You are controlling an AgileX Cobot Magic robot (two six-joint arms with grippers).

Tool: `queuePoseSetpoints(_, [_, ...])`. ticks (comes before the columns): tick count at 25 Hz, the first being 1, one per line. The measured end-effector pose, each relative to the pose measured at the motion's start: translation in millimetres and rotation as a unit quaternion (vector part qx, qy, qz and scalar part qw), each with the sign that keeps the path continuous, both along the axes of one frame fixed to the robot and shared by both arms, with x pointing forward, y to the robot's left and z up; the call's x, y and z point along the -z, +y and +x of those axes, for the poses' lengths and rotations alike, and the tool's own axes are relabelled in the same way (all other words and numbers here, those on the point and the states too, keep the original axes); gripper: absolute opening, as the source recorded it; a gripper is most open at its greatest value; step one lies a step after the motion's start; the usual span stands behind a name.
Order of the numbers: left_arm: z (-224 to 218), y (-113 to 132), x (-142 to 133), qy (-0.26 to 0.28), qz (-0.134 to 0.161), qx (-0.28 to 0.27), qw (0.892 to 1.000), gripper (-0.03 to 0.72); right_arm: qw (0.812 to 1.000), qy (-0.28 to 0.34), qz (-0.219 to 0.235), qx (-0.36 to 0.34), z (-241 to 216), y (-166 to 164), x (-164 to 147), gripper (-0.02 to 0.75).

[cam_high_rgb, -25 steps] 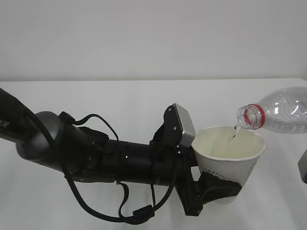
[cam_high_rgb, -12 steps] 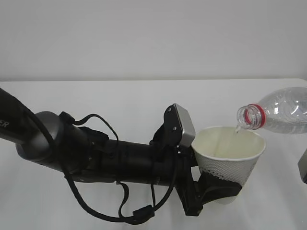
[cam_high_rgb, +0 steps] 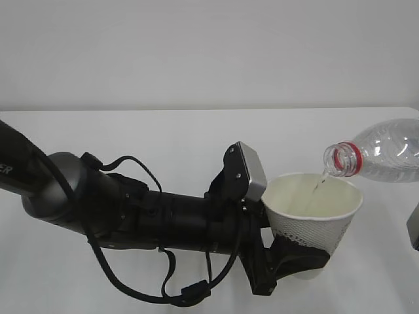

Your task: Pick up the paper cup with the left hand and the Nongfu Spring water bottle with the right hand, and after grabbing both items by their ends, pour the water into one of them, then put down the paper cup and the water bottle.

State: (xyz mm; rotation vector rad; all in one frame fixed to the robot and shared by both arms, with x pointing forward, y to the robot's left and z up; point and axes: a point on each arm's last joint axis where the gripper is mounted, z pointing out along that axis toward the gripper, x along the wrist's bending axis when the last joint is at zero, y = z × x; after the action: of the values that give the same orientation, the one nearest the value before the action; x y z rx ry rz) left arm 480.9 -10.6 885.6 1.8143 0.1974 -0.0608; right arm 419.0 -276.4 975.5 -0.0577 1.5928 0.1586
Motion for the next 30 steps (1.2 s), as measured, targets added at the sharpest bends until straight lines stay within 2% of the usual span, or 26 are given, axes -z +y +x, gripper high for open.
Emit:
queuePoseSetpoints(21, [0.0,0.0,0.0,0.000,0.000,0.000,1.000,0.485,1.000,0.000,-0.001,-0.001,0.0,0.1,0.0,0.389])
queuePoseSetpoints(22, [0.0,0.0,0.0,0.000,0.000,0.000,1.000,0.506,1.000,0.000,-0.001,-0.001,0.0,0.1,0.0,0.389])
queuePoseSetpoints(30, [-0.3,0.0,0.1,-0.001,0.001,0.002,1.000,0.486,1.000,-0.001,-0.004,-0.001,0.0,0.1,0.0,0.389])
